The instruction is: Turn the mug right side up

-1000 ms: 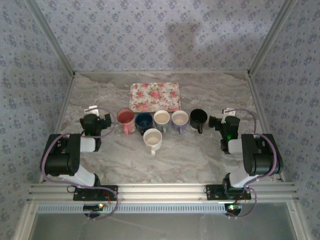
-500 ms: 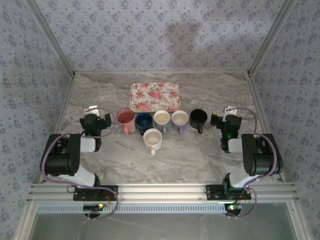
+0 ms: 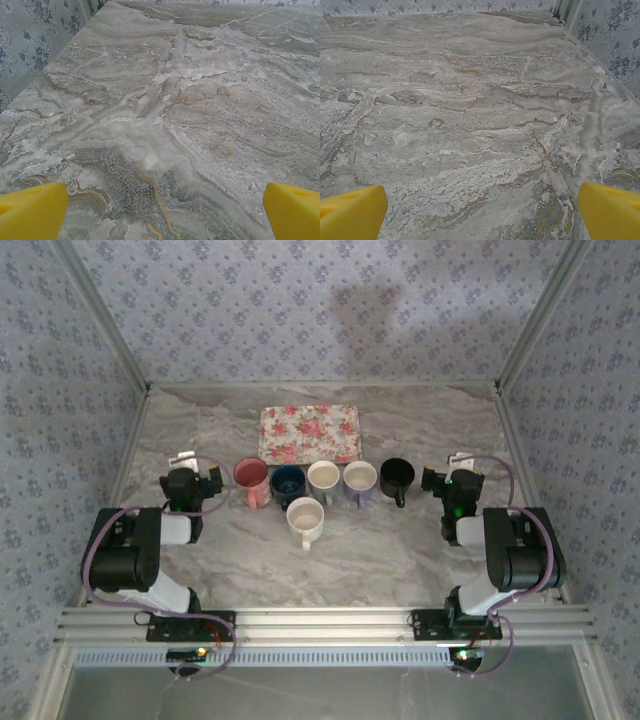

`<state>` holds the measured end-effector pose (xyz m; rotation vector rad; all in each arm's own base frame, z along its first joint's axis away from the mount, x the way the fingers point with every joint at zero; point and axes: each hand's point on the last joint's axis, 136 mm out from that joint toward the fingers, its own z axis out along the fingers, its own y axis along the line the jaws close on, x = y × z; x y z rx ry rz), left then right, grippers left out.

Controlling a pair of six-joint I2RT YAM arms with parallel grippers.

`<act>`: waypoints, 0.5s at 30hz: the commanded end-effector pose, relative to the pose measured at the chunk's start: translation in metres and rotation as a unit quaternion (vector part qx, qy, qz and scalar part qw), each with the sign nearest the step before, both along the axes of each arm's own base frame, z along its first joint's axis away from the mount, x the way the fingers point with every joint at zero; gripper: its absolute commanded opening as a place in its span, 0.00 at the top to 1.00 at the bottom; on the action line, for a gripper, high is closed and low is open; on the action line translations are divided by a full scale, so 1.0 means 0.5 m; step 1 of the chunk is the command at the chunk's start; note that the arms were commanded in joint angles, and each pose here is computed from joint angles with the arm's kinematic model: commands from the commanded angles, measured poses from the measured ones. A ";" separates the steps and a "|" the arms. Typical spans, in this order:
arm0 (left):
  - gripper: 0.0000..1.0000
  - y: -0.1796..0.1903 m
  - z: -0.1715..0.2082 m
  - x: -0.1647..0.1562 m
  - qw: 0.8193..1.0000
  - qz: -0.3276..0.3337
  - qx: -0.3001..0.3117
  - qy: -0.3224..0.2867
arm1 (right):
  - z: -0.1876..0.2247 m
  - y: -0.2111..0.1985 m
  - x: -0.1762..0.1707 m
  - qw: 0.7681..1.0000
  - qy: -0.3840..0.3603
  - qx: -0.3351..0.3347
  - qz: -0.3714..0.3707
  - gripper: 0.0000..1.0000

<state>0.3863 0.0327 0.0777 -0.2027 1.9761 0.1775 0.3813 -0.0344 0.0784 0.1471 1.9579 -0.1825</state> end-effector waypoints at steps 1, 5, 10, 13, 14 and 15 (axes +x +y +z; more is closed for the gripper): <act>0.00 0.003 0.029 0.010 1.000 0.004 0.009 -0.025 | 0.021 -0.003 0.010 1.000 -0.016 -0.009 -0.004 0.00; 0.00 0.004 0.029 0.011 1.000 0.005 0.008 -0.025 | 0.021 -0.003 0.011 1.000 -0.016 -0.009 -0.004 0.00; 0.00 0.004 0.029 0.012 1.000 0.004 0.008 -0.025 | 0.021 -0.003 0.011 1.000 -0.016 -0.009 -0.004 0.00; 0.00 0.003 0.028 0.012 1.000 0.003 0.007 -0.024 | 0.021 -0.003 0.011 1.000 -0.016 -0.009 -0.004 0.00; 0.00 0.003 0.029 0.012 1.000 0.003 0.007 -0.025 | 0.021 -0.003 0.011 1.000 -0.016 -0.009 -0.004 0.00; 0.00 0.004 0.028 0.011 1.000 0.003 0.007 -0.025 | 0.020 -0.003 0.010 1.000 -0.015 -0.009 -0.004 0.00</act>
